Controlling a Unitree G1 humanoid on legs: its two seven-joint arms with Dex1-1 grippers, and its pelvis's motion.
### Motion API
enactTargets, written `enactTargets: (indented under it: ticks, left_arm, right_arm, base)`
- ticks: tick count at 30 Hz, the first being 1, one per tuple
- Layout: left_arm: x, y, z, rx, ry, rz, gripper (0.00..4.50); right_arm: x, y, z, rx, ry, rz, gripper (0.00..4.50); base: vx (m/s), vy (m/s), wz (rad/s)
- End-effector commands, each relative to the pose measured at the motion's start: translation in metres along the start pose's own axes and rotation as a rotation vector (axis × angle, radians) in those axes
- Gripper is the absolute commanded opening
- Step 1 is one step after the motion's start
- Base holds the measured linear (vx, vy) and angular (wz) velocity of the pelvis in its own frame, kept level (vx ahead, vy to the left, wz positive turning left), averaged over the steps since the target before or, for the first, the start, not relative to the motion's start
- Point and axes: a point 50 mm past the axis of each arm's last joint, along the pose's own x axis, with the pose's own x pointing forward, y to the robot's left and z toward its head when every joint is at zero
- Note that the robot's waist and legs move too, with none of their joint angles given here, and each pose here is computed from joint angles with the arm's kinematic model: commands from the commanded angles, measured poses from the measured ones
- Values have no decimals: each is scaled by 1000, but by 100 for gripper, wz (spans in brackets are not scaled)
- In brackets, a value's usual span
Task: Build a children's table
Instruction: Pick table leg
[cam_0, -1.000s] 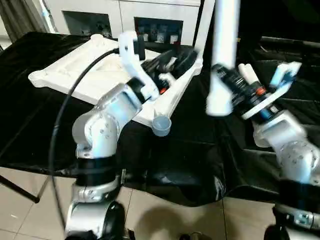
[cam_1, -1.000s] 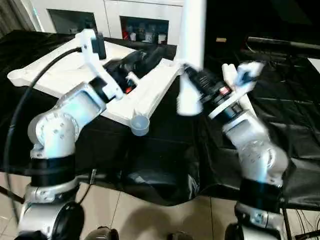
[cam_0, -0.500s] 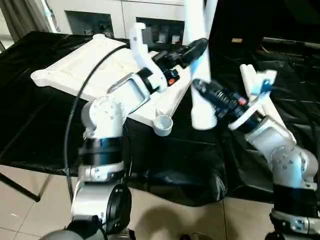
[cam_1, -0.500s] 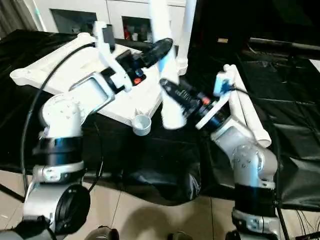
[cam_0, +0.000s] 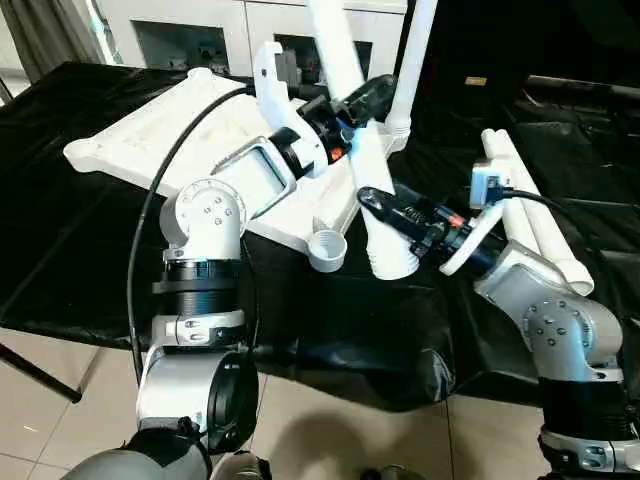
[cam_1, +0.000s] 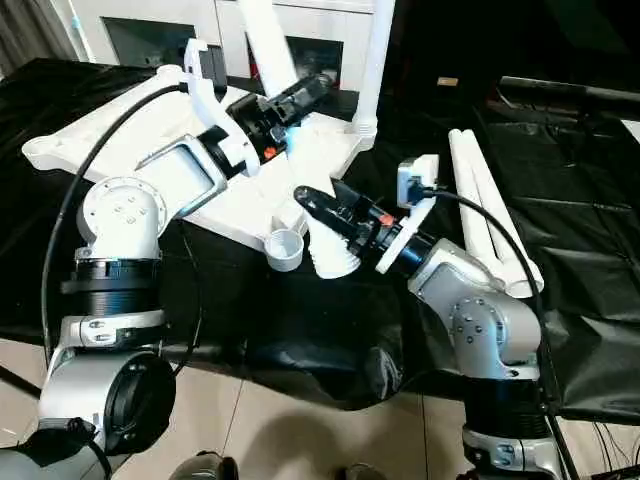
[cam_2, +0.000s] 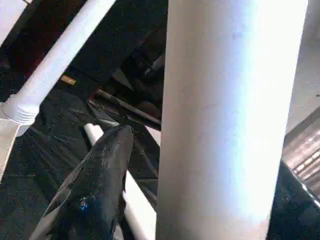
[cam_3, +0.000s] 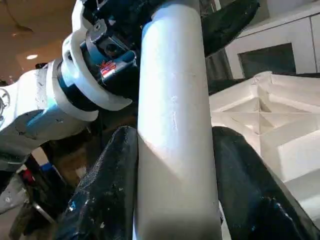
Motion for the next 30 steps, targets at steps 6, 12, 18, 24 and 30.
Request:
enactTargets:
  ticks: [6, 12, 18, 24, 30]
  left_arm:
    - [-6, 7, 7, 14, -17, 35, 247]
    - [-6, 5, 9, 16, -21, 25, 210]
    - [-10, 0, 12, 18, -21, -51, 183]
    - [-13, -7, 11, 14, 10, -159, 180]
    - [-20, -20, 9, 18, 90, -367, 180]
  right_arm:
    - [2, 1, 11, -51, -44, 16, 182]
    - [2, 0, 12, -67, -44, 6, 182]
    - [4, -4, 15, -27, -50, -7, 254]
    - [3, -5, 16, -6, -33, 10, 299]
    - [-1, -1, 18, 123, 56, 101, 346]
  base:
    - [0, 0, 0]
    - [0, 0, 0]
    - [0, 0, 0]
    - [0, 0, 0]
    - [0, 0, 0]
